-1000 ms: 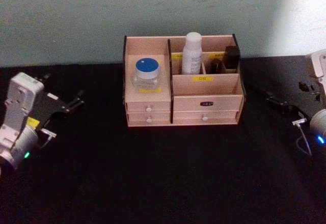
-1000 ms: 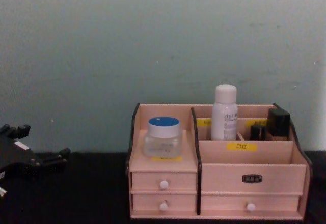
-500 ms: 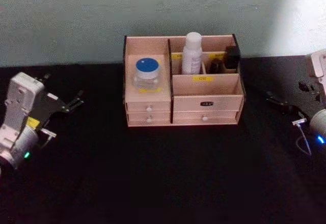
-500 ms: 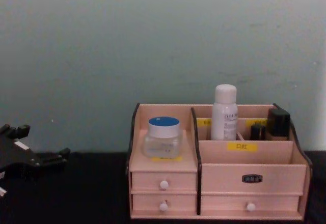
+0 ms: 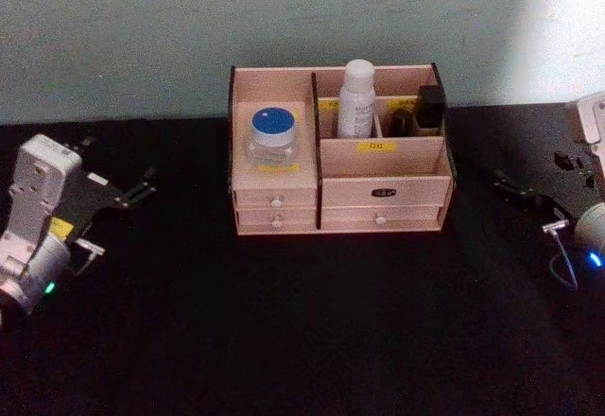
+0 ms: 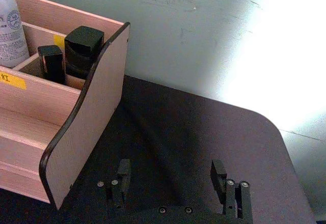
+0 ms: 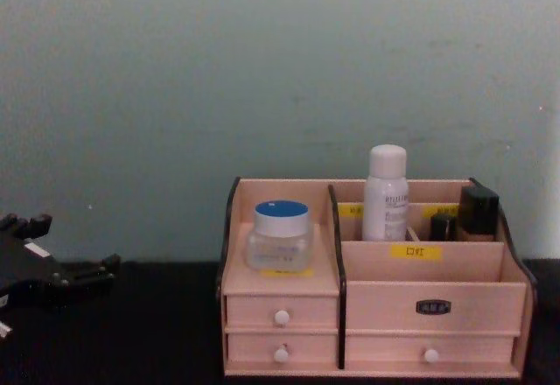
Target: Pick up the facial cleanser and watermelon frost from the table and place them into the tiered storage box.
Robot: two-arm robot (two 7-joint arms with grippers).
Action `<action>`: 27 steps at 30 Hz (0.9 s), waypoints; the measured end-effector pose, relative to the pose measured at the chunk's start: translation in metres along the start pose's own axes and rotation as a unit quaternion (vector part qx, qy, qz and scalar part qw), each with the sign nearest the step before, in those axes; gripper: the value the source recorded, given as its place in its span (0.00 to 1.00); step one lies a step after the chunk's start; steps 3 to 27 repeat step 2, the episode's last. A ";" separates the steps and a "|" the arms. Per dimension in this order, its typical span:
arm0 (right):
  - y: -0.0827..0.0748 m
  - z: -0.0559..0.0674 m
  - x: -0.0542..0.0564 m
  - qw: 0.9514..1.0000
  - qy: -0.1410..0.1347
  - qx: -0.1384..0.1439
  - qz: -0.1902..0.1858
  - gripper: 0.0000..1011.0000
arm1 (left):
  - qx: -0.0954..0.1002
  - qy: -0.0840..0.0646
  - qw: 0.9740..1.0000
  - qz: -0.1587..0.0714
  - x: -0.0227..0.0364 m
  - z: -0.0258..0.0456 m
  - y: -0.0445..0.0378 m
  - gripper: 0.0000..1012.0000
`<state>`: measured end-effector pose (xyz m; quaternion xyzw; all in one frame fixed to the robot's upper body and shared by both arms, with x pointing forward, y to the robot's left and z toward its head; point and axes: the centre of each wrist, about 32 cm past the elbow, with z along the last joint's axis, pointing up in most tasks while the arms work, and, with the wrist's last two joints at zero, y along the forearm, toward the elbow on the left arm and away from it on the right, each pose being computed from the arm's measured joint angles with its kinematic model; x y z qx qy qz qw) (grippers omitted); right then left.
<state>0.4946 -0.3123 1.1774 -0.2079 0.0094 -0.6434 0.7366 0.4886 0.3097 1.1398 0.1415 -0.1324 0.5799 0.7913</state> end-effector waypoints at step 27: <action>0.000 0.000 0.000 1.000 0.000 0.000 0.000 0.99 | 0.000 0.000 1.000 0.000 0.0000 0.0000 0.0000 0.99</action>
